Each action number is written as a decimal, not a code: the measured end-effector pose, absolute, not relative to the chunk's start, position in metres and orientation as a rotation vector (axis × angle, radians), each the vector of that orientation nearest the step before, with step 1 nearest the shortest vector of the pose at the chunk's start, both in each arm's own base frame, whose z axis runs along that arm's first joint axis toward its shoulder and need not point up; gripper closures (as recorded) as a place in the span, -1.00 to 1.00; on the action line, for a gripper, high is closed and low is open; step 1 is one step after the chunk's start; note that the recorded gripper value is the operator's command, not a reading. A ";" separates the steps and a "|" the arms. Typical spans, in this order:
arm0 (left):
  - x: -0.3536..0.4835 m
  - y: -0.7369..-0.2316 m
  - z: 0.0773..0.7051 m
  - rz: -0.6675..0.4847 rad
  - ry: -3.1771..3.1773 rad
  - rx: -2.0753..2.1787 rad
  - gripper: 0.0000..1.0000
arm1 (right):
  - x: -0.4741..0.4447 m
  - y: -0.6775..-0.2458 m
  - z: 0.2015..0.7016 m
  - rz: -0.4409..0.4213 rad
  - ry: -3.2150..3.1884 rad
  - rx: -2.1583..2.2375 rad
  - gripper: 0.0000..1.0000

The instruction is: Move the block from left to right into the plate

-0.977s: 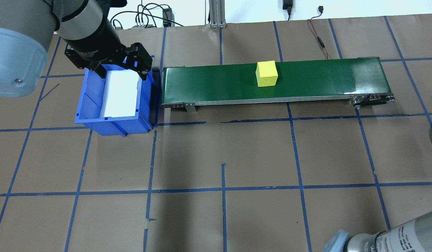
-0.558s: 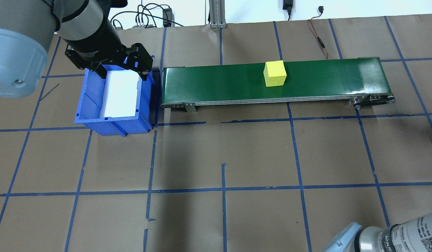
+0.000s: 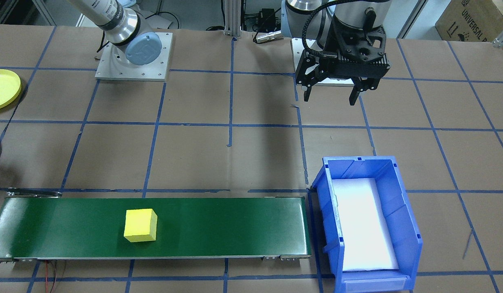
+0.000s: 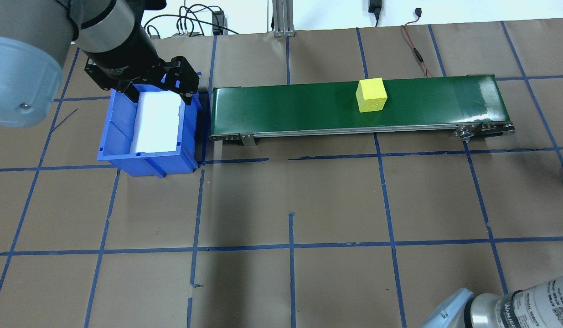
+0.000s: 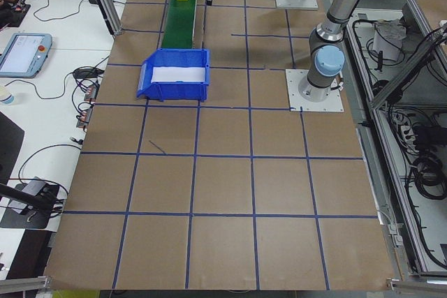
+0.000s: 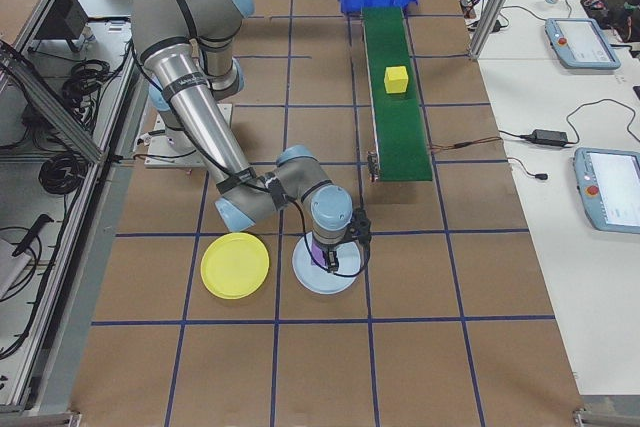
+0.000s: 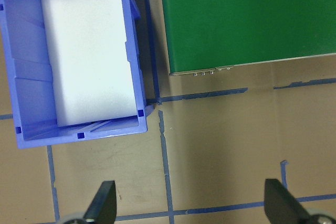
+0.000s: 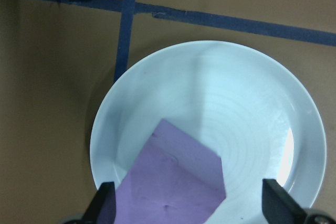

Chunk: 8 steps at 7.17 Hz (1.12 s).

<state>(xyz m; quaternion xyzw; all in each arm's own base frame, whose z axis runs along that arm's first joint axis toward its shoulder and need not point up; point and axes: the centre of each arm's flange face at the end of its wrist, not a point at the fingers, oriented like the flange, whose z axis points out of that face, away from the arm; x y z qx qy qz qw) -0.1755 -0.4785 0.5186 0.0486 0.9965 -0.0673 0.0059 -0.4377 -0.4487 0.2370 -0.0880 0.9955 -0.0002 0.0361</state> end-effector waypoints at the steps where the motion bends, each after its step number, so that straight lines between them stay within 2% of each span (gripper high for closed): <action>1: -0.175 -0.478 0.519 -0.211 3.119 0.152 -1.00 | -0.435 -0.450 0.245 -0.005 3.057 -0.245 -1.00; 2: -0.175 -0.478 0.519 -0.211 3.118 0.152 -1.00 | -0.415 -0.465 0.263 -0.029 3.052 -0.207 -0.99; 4: -0.175 -0.478 0.519 -0.211 3.118 0.152 -1.00 | -0.328 -0.533 0.311 -0.115 3.058 -0.206 -1.00; 6: -0.175 -0.478 0.519 -0.210 3.118 0.152 -1.00 | -0.243 -0.583 0.326 -0.181 3.011 -0.125 -1.00; 8: -0.175 -0.479 0.518 -0.209 3.118 0.151 -1.00 | -0.181 -0.617 0.327 -0.212 2.949 -0.044 -1.00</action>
